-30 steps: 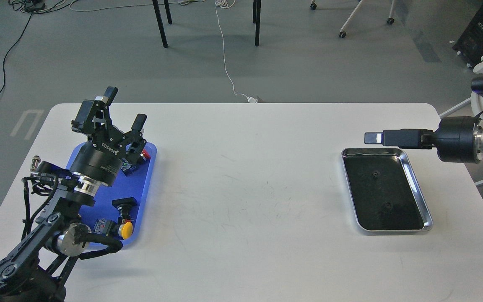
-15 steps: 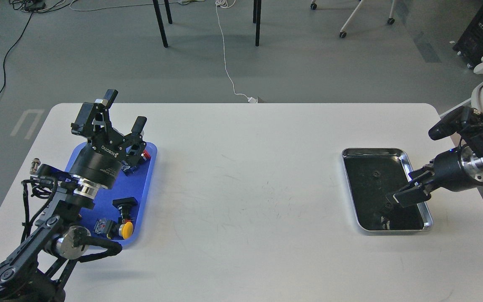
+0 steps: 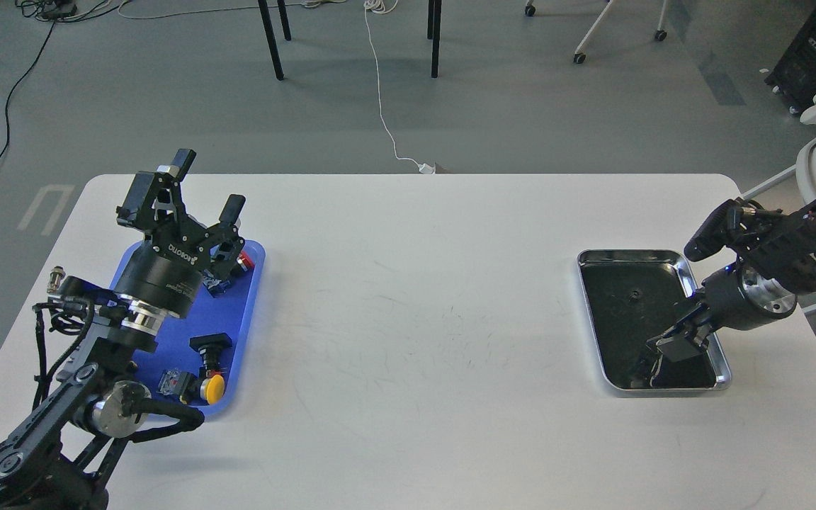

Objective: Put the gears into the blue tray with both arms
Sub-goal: 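Lower the right gripper into the metal tray and grasp a small black piece, then carry the black piece with the right gripper toward the table center, then open the right gripper to set the piece down, then withdraw, then reach the left gripper to the black piece and grasp it, then lift the black piece with the left gripper and carry it over the blue tray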

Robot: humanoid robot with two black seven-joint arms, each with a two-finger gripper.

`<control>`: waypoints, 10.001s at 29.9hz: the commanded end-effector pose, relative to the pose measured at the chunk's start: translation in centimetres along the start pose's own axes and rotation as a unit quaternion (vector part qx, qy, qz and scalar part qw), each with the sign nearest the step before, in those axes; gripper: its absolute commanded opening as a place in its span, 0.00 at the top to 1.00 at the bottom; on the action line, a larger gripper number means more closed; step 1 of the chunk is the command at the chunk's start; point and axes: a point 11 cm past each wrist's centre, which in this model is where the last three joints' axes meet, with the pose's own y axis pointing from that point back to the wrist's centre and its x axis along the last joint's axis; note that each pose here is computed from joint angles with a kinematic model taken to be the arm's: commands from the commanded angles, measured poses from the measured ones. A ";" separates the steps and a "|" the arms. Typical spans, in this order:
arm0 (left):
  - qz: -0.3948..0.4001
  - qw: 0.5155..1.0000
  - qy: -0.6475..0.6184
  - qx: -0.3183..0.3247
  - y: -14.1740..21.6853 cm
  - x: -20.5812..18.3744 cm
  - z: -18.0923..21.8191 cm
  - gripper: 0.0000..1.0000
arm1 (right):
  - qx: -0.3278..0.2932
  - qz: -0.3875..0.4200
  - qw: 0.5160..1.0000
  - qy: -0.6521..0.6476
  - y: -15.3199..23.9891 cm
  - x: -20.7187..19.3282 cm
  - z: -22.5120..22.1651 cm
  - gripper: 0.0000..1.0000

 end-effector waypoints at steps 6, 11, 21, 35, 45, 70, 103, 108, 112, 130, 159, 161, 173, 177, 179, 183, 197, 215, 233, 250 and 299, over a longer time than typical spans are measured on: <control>0.002 1.000 0.001 0.001 0.1 0.0 -0.1 0.02 | 0.001 -0.012 1.000 0.003 -1.7 -0.5 -0.1 0.33; 0.003 1.000 -0.001 0.001 0.2 0.2 0.0 0.02 | 0.004 -0.012 1.000 0.002 -2.1 -1.0 -0.2 0.36; 0.006 1.000 -0.001 0.002 0.4 0.3 -0.1 0.02 | -0.003 0.001 1.000 0.003 -2.8 -1.6 0.4 0.46; 0.001 1.000 0.001 0.002 0.4 0.1 -0.1 0.02 | 0.003 0.001 1.000 -0.007 -3.2 -1.9 0.1 0.50; 0.000 1.000 0.002 0.000 0.3 0.0 0.0 0.02 | 0.004 -0.001 1.000 -0.007 -3.2 -2.0 0.0 0.76; -0.007 1.000 -0.005 -0.004 0.2 -0.1 0.7 0.02 | 0.024 0.113 0.993 0.030 2.0 10.3 -2.7 0.84; 0.016 1.000 -0.018 -0.005 2.2 1.7 1.5 0.02 | 0.159 0.161 0.967 0.117 -8.3 18.0 -18.0 0.84; 0.018 1.000 -0.017 -0.002 2.5 1.7 1.3 0.02 | 0.156 0.167 0.966 0.117 -8.6 17.9 -17.8 0.84; 0.016 1.000 -0.017 -0.003 2.5 1.6 1.4 0.02 | 0.146 0.164 0.968 0.119 -8.8 17.6 -17.1 0.82; 0.018 1.000 -0.017 -0.004 2.8 1.6 1.5 0.02 | 0.150 0.168 0.968 0.115 -9.6 16.8 -17.2 0.76; -0.003 1.000 -0.015 0.006 3.0 1.3 1.4 0.02 | 0.162 0.391 0.879 -0.220 -1.3 17.5 -6.9 0.03; -0.006 1.000 -0.014 0.007 3.0 1.2 1.3 0.02 | 0.185 0.428 0.835 -0.293 -1.3 16.9 -6.2 0.03; -0.046 0.997 -0.049 0.025 2.6 -0.2 0.6 0.02 | 0.344 0.485 0.482 -0.643 -2.5 10.5 -3.5 0.03; -0.079 0.993 -0.080 0.032 2.5 -1.2 0.6 0.02 | 0.392 0.465 0.398 -0.687 -0.8 7.0 -1.0 0.03; -0.105 0.988 -0.107 0.034 2.1 -2.0 0.7 0.02 | 0.414 0.450 0.378 -0.695 -0.6 5.8 -0.6 0.02; -0.181 0.967 -0.170 0.051 1.0 -4.8 -0.3 0.02 | 0.440 0.427 0.355 -0.706 -0.5 3.5 -0.3 0.02; -0.519 0.674 -0.519 0.082 -3.4 -14.1 -6.0 0.02 | 0.417 0.429 0.312 -0.738 -2.3 -0.7 -0.3 0.02; -0.615 0.438 -0.645 0.119 -4.2 -13.0 -13.0 0.06 | 0.407 0.432 0.310 -0.742 -2.3 -1.8 0.0 0.02; -0.625 0.428 -0.640 0.130 -3.6 -14.1 -16.3 0.26 | 0.409 0.432 0.311 -0.741 -2.2 -1.7 0.0 0.02; -0.617 0.428 -0.645 0.141 -3.7 -13.1 -16.6 0.89 | 0.409 0.431 0.310 -0.742 -2.3 -1.7 -0.1 0.02; -0.475 0.373 -0.713 0.356 5.1 13.1 1.2 0.88 | 0.430 0.421 0.308 -0.737 -3.1 0.0 -1.4 0.02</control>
